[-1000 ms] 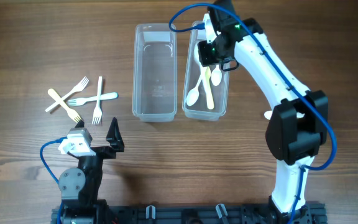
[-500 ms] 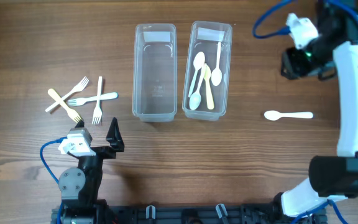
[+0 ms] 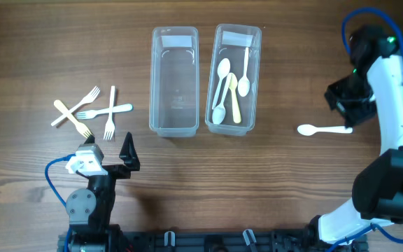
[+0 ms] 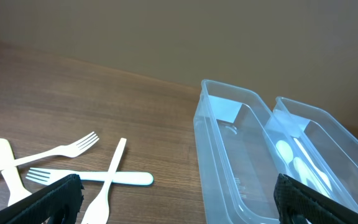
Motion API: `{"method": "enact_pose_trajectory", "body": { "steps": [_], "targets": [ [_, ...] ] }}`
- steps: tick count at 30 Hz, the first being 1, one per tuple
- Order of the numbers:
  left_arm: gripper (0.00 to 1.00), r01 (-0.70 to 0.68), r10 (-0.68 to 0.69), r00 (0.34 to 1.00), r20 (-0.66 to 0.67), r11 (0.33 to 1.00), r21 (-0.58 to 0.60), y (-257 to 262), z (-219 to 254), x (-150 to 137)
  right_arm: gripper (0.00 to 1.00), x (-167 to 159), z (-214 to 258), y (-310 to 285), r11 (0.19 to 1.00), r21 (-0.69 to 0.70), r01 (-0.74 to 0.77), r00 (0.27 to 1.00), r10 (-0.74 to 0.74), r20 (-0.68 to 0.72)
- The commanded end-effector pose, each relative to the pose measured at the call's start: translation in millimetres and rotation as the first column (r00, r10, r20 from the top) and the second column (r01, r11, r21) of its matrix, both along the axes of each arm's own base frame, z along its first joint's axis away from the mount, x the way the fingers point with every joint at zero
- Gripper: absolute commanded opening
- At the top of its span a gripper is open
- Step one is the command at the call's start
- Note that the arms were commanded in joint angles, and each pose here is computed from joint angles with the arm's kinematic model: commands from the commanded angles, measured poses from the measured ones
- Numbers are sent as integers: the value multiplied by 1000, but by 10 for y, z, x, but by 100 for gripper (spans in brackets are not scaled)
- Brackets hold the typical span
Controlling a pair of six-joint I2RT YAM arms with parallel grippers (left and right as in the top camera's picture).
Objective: Pack container
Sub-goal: 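Move right gripper to the last white spoon and grasp it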
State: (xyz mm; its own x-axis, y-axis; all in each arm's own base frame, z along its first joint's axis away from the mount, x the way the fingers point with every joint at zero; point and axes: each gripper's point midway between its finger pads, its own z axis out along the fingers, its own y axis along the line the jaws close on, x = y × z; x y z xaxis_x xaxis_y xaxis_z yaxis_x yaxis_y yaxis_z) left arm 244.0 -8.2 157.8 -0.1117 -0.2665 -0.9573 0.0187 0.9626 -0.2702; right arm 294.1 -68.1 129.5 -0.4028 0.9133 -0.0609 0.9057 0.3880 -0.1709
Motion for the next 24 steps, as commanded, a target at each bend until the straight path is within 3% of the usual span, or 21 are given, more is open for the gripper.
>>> {"method": "enact_pose_trajectory", "body": {
  "steps": [1, 5, 7, 13, 18, 24],
  "targets": [
    [100, -3, 3, 1000, 4, 1000, 20, 4, -13, 1, 60, -119, -359, -39, 977, -65, 205, 978, -206, -21],
    [100, -3, 3, 1000, 4, 1000, 20, 4, -13, 1, 59, 67, -657, 74, 991, 28, 128, 990, -130, 56],
    [100, -3, 3, 1000, 4, 1000, 20, 4, -13, 1, 63, 132, -665, 99, 996, 51, 78, 994, -82, 77],
    [100, -3, 3, 1000, 4, 1000, 20, 4, -14, 1, 66, -32, -691, 97, 997, 40, 72, 997, -73, 13],
    [100, -3, 3, 1000, 4, 1000, 20, 4, -14, 1, 64, -152, -843, 107, 991, 30, 132, 991, -132, -10],
    [100, -3, 3, 1000, 4, 1000, 20, 4, -13, 1, 55, 42, -1073, 79, 977, 26, 212, 971, -213, 112]
  ]
}}
